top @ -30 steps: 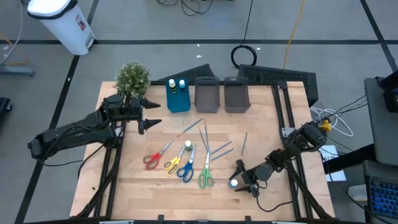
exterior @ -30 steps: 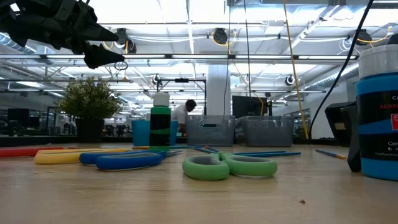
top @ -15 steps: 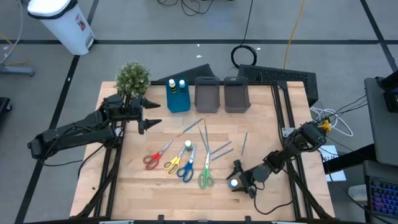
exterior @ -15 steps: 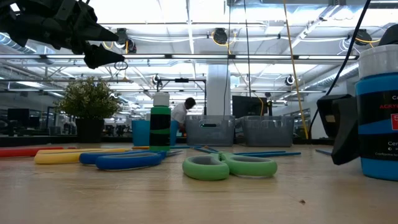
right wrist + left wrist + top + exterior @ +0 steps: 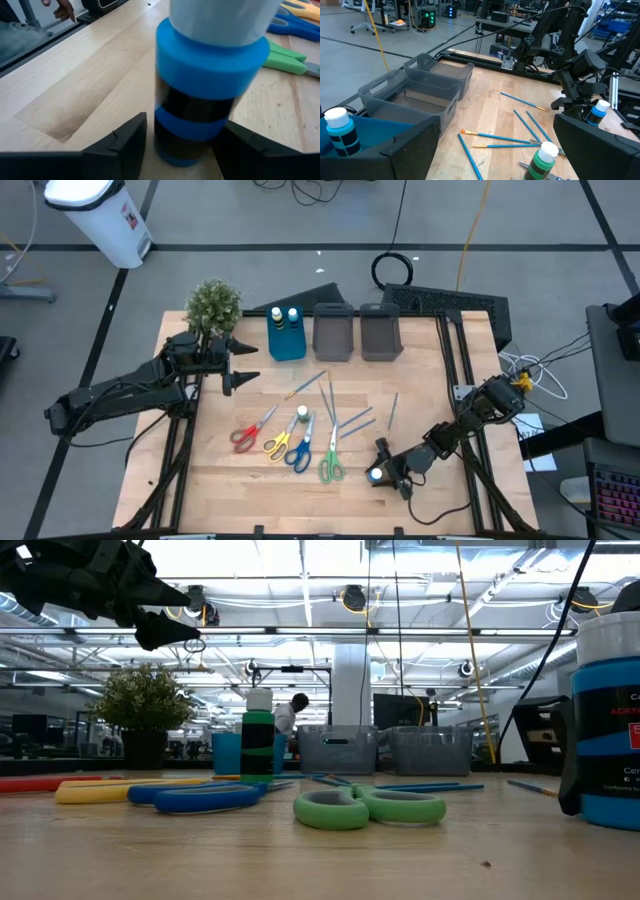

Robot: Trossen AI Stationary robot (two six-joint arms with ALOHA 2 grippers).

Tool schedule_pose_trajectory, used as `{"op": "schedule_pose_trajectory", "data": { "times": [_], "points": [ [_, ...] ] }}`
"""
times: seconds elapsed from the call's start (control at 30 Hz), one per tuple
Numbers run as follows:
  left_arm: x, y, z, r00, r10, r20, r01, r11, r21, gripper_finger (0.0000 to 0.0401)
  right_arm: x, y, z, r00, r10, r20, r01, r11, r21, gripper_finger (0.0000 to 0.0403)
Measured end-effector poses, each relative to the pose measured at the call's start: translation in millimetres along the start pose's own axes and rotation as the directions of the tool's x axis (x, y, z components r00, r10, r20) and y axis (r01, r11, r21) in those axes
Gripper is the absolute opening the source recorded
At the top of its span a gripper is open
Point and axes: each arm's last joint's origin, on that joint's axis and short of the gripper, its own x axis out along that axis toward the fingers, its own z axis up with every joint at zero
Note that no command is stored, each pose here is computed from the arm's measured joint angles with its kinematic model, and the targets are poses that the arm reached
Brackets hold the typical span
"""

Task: Pick & Place Paint Supplies
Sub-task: Put the blue paint into the blue bin

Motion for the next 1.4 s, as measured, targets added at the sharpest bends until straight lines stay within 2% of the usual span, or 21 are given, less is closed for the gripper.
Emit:
{"op": "schedule_pose_trajectory", "data": {
  "times": [0.27, 0.6, 0.77, 0.9, 1.1, 1.4],
  "points": [
    [0, 0, 0, 1.0, 0.0, 0.0, 0.0, 1.0, 0.0, 0.0397, 0, 0, 0, 1.0, -0.004, 0.001, 0.004, 1.0, 0.016, 0.0147],
    [0, 0, 0, 1.0, 0.0, 0.0, 0.0, 1.0, 0.0, 0.0397, 0, 0, 4, 0.999, -0.002, 0.039, 0.001, 1.0, 0.026, 0.0145],
    [0, 0, 0, 1.0, 0.0, 0.0, 0.0, 1.0, 0.0, 0.0397, -6, -7, 20, 0.993, -0.026, 0.112, 0.019, 0.998, 0.061, 0.013],
    [0, 0, 0, 1.0, 0.0, 0.001, 0.0, 1.0, 0.004, 0.0397, -13, -25, 41, 0.979, -0.085, 0.183, 0.053, 0.984, 0.17, 0.0127],
    [-2, -2, 19, 0.982, -0.011, 0.188, -0.031, 0.976, 0.218, 0.0397, -31, -70, 64, 0.953, -0.235, 0.192, 0.165, 0.932, 0.322, 0.0126],
    [-5, -4, 30, 0.955, -0.03, 0.294, -0.038, 0.974, 0.225, 0.0397, -52, -136, 67, 0.93, -0.325, 0.173, 0.228, 0.877, 0.422, 0.0126]
  ]
}}
